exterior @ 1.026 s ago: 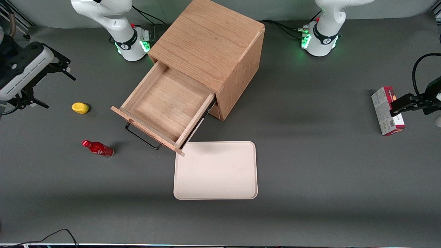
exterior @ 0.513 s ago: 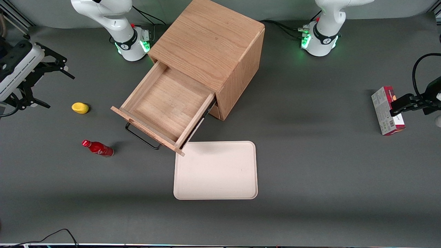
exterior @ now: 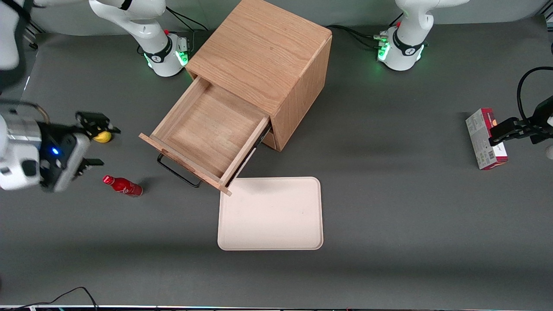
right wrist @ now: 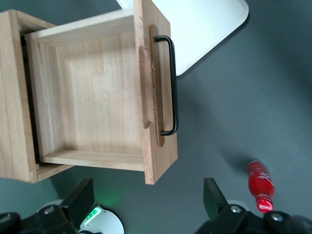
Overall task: Close top drawer
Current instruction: 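Move the right gripper toward the open drawer's front panel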
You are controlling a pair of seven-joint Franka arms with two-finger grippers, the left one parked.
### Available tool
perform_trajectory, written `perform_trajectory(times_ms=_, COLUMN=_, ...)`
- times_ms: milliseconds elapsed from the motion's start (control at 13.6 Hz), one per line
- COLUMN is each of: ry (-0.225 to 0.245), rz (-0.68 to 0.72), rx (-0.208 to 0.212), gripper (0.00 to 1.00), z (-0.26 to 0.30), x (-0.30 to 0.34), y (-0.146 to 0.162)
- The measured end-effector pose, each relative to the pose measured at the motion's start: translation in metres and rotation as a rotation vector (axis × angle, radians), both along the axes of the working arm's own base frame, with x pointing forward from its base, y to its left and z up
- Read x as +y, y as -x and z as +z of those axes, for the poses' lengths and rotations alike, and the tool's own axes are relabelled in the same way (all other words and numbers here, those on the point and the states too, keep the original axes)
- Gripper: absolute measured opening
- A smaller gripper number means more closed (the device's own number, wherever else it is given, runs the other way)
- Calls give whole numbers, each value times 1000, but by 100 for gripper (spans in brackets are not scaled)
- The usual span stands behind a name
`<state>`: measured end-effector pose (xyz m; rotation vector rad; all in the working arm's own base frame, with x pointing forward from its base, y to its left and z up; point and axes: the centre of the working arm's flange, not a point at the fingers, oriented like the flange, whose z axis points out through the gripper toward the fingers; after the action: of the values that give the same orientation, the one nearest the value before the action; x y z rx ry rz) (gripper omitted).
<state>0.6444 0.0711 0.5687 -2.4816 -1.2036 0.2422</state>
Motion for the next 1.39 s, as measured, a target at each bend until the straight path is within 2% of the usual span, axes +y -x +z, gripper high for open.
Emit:
perform_trajectory(times_ms=366, ry=-15, rz=8, rx=-8, gripper=100, z=15, x=2, y=6)
perform_trajectory(times_ms=660, ry=6, rz=-55, rx=11, gripper=100, z=12, x=4, y=4)
perform_trajectory(times_ms=806, ry=14, rz=-108, rx=7, gripper=100, z=7, x=8, y=-2)
perform_trajectory(times_ms=1026, ry=-18, rz=-212, rx=9, gripper=100, z=-9, x=22, y=-18)
perform_trajectory(times_ms=1246, ry=-26, rz=-254, rx=-21, gripper=100, z=-25, x=37, y=-32)
perform_trajectory(times_ms=1393, ry=-21, rz=-269, rx=-13, gripper=100, z=-48, x=37, y=-41)
